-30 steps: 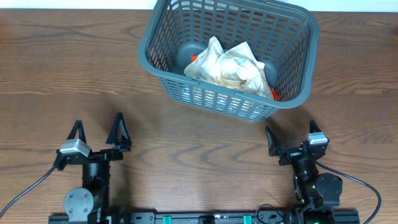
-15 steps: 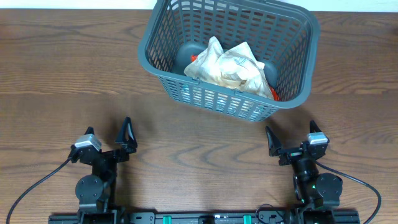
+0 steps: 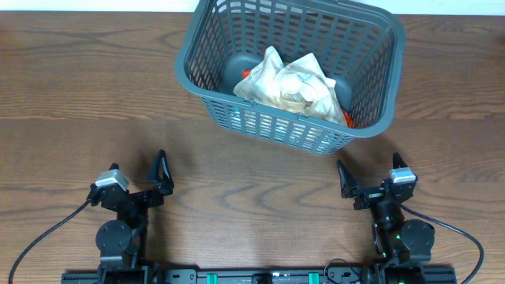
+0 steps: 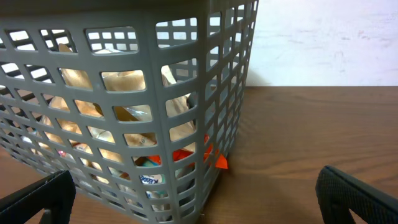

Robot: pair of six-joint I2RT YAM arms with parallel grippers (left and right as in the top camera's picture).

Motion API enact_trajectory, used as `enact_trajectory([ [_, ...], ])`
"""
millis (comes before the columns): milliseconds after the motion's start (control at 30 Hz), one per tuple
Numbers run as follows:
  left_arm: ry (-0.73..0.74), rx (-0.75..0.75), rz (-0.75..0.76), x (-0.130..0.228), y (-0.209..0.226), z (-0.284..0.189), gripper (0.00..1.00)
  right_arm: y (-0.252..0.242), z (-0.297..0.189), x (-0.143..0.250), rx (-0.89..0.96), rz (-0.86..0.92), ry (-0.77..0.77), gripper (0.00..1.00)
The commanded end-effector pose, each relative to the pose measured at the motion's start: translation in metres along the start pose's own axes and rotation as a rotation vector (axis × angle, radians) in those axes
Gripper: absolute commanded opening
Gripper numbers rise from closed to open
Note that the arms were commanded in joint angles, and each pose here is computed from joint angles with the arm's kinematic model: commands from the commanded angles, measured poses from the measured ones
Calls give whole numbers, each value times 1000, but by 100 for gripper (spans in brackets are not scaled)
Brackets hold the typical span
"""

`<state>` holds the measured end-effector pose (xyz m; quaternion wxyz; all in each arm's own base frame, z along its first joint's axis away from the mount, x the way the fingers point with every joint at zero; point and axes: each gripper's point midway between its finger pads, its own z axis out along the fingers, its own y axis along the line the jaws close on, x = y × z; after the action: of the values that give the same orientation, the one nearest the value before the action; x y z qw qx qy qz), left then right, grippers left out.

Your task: Pack container

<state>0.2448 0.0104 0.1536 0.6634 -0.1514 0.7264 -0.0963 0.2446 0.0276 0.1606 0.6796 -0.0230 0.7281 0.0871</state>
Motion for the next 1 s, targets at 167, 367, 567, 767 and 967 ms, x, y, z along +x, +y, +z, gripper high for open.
enact_trajectory([
  [167,68,-51,6,21,12,2,99,-1,0,2,4,-13,6,99],
  [367,69,-51,6,21,12,2,99,-1,0,2,4,-13,6,99],
  [567,69,-51,6,21,12,2,99,-1,0,2,4,-13,6,99],
  [767,69,-51,6,21,12,2,99,-1,0,2,4,-13,6,99],
  [967,68,-51,6,21,12,2,99,-1,0,2,4,-13,6,99],
])
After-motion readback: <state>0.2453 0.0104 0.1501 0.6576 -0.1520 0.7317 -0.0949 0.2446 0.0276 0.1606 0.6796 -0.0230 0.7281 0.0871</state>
